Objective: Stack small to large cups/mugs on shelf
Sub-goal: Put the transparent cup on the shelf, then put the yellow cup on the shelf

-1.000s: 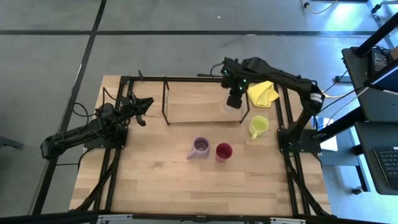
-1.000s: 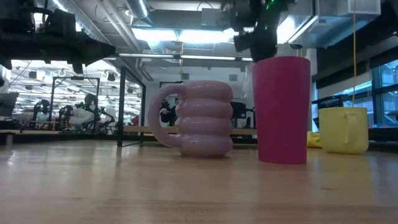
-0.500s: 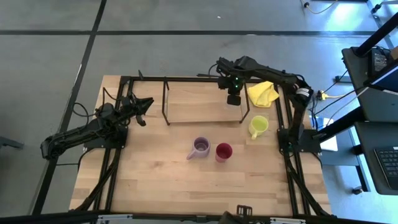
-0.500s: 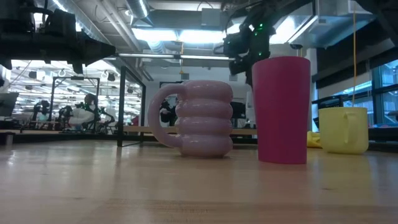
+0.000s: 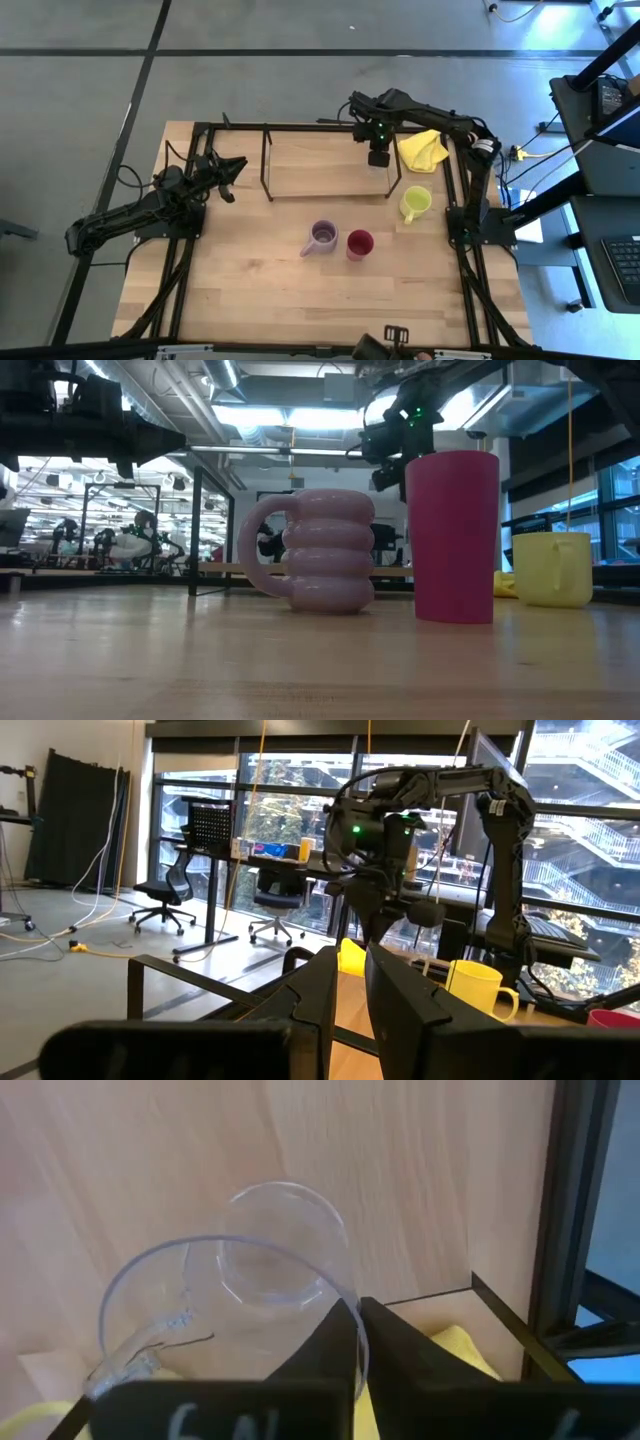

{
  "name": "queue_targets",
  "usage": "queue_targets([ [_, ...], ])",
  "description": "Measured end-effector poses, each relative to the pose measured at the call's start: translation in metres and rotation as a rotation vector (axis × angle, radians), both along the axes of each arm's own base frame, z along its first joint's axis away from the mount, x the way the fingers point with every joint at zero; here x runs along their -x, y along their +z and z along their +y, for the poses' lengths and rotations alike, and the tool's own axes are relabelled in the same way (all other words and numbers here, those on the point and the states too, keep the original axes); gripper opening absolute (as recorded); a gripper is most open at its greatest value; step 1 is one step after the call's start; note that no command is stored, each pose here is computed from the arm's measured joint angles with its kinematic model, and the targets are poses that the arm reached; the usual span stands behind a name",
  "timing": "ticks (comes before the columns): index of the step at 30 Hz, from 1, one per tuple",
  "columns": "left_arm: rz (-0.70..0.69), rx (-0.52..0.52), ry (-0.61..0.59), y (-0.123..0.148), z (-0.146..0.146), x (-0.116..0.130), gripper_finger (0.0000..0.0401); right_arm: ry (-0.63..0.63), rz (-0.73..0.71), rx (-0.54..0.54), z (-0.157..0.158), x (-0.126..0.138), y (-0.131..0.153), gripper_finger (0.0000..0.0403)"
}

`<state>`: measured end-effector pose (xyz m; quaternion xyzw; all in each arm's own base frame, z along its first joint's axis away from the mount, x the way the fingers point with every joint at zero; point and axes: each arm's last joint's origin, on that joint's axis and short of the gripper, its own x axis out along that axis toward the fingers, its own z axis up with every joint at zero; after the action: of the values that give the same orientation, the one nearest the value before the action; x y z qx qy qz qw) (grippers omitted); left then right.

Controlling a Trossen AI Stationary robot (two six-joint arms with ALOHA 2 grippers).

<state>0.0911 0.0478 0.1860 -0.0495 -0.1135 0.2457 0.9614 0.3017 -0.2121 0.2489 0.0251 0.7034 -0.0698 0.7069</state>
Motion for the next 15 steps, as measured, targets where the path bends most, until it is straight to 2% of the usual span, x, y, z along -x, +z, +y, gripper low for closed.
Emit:
queue_targets([
  [8,0.000,0.000,0.000,0.000,0.000,0.000,0.0052,-0.025,-0.020,-0.014,0.001,0.000,0.002,0.0089],
  [15,0.000,0.000,-0.001,0.000,0.000,0.000,0.0052,-0.039,-0.084,0.028,0.002,0.001,0.019,0.0126],
])
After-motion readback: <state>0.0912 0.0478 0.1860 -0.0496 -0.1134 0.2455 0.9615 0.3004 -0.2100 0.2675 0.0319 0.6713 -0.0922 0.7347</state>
